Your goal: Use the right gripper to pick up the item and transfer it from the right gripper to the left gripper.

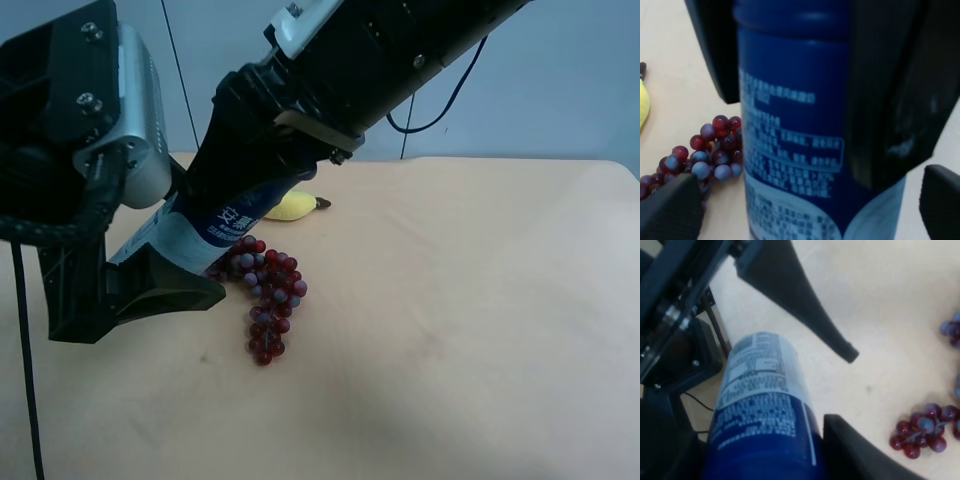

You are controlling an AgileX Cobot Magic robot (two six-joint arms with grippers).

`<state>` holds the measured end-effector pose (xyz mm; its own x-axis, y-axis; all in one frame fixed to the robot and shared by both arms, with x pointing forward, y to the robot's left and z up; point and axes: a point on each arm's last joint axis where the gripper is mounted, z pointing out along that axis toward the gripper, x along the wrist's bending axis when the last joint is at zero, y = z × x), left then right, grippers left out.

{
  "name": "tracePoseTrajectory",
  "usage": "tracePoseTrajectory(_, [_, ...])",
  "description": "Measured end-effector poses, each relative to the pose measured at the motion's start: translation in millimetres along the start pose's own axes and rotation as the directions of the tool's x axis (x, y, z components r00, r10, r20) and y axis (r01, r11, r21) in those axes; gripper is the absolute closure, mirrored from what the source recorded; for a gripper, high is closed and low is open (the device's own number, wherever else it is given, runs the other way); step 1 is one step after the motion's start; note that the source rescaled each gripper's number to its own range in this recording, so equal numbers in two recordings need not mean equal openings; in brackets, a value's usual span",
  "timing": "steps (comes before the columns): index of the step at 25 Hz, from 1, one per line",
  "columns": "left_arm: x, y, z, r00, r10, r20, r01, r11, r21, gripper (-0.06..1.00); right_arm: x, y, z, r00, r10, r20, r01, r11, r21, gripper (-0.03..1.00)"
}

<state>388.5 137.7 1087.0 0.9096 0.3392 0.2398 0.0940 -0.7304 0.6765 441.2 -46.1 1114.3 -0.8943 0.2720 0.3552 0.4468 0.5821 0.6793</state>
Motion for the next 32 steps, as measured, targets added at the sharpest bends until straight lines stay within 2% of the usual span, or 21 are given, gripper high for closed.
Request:
tracePoseTrajectory(3, [-0.7,-0.8,0.0,1.0,0.0,0.007,0.0,1.0,0.009,0.29,0.0,0.0,0.0,0.999,-0.035,0.0,0.035,0.999,0.0,0.97])
tracePoseTrajectory(12, [-3.0,-3.6,-0.1,0.999,-0.001,0.032,-0.001,0.999,0.04,0.36,4.1,3.6,-0.2,0.996,-0.075,-0.042,0.073,0.996,-0.043,0.97])
tracePoseTrajectory(20, [-3.0,-3.6,-0.1,0.999,-0.001,0.032,-0.001,0.999,0.04,0.39,4.3,3.8,-0.3,0.996,-0.08,-0.044,0.078,0.996,-0.045,0.97])
tracePoseTrajectory(22, [-3.0,-3.6,-0.1,0.999,-0.001,0.032,-0.001,0.999,0.04,0.51,4.3,3.8,-0.3,0.996,-0.08,-0.044,0.078,0.996,-0.045,0.97])
tracePoseTrajectory(23, [-3.0,-3.6,-0.1,0.999,-0.001,0.032,-0.001,0.999,0.04,0.61,4.3,3.8,-0.3,0.996,-0.08,-0.044,0.078,0.996,-0.045,0.97])
tracePoseTrajectory(25, [-3.0,-3.7,-0.1,0.999,0.0,0.033,-0.002,0.999,0.041,0.91,4.6,3.7,-0.3,0.996,-0.08,-0.048,0.078,0.996,-0.044,0.97])
tracePoseTrajectory(26, [-2.9,-3.7,-0.1,0.999,0.001,0.032,-0.002,0.999,0.041,0.94,4.6,3.7,-0.3,0.996,-0.08,-0.048,0.078,0.996,-0.044,0.97])
tracePoseTrajectory(32, [-3.0,-3.7,-0.1,0.999,0.0,0.032,-0.002,0.999,0.041,0.91,4.7,3.8,-0.3,0.996,-0.079,-0.049,0.077,0.996,-0.045,0.97])
